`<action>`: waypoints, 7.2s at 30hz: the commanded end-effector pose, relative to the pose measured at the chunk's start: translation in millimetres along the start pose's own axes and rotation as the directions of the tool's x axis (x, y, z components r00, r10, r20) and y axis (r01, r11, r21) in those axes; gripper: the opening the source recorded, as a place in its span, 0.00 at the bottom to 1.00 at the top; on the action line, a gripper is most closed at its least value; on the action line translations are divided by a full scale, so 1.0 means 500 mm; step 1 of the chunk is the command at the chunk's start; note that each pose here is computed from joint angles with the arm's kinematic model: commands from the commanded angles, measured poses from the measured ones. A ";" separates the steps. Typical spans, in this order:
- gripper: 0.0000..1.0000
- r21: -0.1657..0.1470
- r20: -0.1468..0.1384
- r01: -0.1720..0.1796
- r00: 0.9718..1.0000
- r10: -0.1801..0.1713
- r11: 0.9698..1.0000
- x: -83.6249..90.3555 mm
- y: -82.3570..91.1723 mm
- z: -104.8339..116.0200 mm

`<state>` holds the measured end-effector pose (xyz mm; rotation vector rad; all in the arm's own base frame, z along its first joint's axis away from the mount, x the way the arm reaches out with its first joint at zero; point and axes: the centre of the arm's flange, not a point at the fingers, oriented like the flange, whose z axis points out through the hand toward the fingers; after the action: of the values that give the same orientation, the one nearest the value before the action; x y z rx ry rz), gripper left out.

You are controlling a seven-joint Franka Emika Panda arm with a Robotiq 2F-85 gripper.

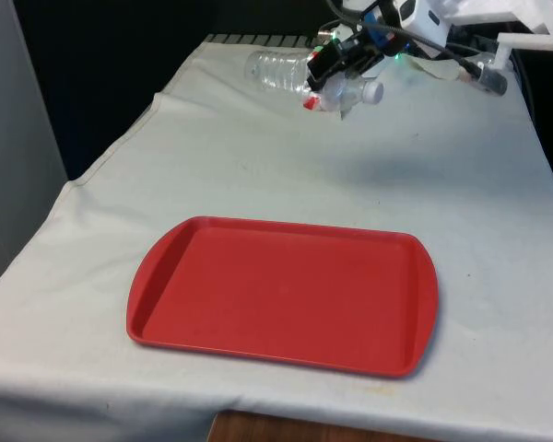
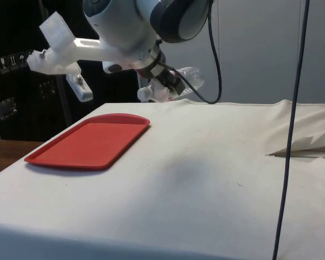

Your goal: Place the bottle upright on the tray.

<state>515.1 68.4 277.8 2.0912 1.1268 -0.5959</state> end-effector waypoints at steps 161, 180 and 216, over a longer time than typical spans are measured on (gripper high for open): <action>0.14 0.176 -0.406 -0.697 0.592 0.696 0.695 -0.040 0.179 -0.055; 0.14 0.236 -0.430 -0.752 0.487 0.760 0.615 -0.029 0.235 -0.044; 0.14 0.378 -0.457 -0.811 0.257 0.852 0.447 0.014 0.333 -0.002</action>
<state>659.1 7.1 332.1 2.5934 0.0540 0.6274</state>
